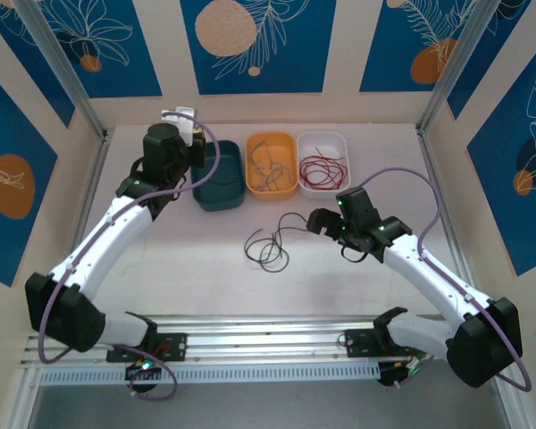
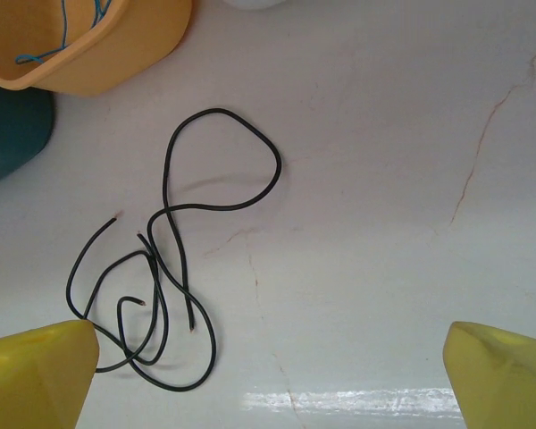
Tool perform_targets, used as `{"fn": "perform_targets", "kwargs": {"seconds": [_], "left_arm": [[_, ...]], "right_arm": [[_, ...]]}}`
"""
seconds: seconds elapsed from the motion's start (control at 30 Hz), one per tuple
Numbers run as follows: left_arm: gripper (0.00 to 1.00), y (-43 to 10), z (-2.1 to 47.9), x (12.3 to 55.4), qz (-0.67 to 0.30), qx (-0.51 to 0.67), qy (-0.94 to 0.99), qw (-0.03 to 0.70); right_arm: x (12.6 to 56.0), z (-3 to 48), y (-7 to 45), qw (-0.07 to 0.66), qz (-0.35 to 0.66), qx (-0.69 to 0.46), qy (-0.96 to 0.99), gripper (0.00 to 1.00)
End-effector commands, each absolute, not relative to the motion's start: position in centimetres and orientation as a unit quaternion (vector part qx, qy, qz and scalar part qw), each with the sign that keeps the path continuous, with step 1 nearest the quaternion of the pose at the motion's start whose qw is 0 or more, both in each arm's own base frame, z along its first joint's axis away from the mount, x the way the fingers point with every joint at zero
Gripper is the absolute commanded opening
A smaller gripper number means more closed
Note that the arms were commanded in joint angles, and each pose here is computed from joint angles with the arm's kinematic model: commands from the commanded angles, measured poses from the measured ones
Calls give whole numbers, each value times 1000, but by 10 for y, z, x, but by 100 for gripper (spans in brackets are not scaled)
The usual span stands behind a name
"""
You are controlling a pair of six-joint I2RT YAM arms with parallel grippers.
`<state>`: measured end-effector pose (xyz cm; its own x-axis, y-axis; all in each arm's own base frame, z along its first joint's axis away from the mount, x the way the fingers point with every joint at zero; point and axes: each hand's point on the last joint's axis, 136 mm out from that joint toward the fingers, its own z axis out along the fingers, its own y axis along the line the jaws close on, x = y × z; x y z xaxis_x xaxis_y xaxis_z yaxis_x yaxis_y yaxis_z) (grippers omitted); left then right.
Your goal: Untangle the cables
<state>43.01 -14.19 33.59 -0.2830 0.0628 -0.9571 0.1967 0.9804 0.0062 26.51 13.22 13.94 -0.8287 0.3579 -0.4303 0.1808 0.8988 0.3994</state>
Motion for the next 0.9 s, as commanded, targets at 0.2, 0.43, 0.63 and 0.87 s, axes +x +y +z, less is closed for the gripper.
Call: {"fn": "perform_targets", "kwargs": {"seconds": [0.2,0.43,0.63,0.87], "left_arm": [[0,-147,307,471,-20,86,826,556],[0,-152,261,499,-19,42,861,506],[0,-152,225,516,-6,12,881,473],[0,-158,188,530,3,6,903,429]], "right_arm": [[266,141,131,253,170,151,941,99],[263,138,132,245,171,150,942,99],[262,136,132,243,169,149,944,99],[264,134,133,237,167,150,945,99]]}}
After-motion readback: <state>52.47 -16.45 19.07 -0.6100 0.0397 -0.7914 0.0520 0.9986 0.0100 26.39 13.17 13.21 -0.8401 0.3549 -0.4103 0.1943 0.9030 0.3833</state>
